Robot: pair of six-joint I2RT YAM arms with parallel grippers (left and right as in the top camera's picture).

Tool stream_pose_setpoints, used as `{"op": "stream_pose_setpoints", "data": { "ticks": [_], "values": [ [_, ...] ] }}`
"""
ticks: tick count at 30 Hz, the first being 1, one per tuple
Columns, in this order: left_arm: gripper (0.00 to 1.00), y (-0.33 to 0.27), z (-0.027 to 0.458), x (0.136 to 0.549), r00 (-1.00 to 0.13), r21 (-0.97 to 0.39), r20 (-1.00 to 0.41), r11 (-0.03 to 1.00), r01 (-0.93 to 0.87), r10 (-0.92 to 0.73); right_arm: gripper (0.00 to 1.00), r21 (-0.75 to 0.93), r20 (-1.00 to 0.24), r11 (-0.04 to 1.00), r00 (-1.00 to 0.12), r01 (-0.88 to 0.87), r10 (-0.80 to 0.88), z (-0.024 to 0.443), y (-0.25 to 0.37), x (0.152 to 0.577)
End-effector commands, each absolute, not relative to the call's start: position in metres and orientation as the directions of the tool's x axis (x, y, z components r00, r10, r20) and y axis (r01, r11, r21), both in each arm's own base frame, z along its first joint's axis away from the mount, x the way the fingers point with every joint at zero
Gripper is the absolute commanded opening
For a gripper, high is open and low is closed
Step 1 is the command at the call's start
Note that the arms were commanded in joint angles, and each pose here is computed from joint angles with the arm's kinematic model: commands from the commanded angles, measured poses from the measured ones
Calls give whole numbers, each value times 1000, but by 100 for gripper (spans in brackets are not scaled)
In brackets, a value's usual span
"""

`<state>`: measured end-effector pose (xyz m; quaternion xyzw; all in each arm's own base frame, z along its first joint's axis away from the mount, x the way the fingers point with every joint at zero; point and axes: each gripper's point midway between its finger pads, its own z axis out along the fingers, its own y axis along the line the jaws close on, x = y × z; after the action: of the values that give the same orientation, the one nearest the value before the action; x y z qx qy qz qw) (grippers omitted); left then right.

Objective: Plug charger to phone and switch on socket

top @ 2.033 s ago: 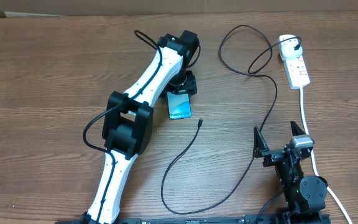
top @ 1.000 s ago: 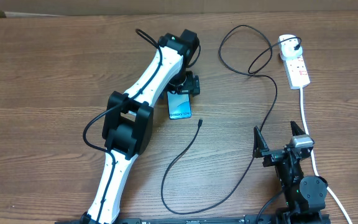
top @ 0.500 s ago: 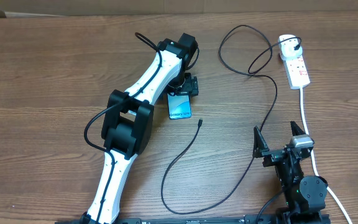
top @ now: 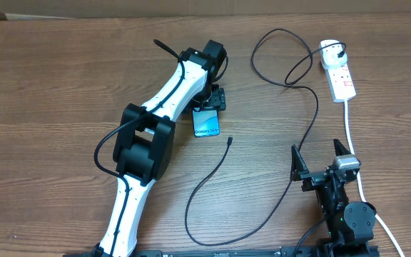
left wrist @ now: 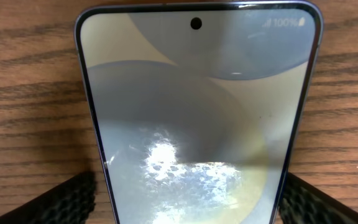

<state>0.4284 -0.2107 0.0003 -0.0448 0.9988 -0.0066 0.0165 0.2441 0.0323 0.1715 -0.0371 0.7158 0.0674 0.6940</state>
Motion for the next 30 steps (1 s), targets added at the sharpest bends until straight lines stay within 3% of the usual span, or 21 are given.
{"op": "stream_pose_setpoints", "data": {
  "ticks": [1, 16, 30],
  "values": [
    [86, -197, -34, 410, -993, 58, 45, 993, -102, -105, 100, 40, -999, 989, -29, -141, 36, 170, 32, 244],
    [75, -204, -20, 406, -991, 29, 81, 994, -102, -104, 100, 40, -999, 989, -29, -141, 36, 170, 32, 244],
    [74, -205, -7, 406, -990, 28, 92, 994, -102, -104, 100, 40, -999, 989, -29, -141, 36, 170, 32, 244]
  ]
}}
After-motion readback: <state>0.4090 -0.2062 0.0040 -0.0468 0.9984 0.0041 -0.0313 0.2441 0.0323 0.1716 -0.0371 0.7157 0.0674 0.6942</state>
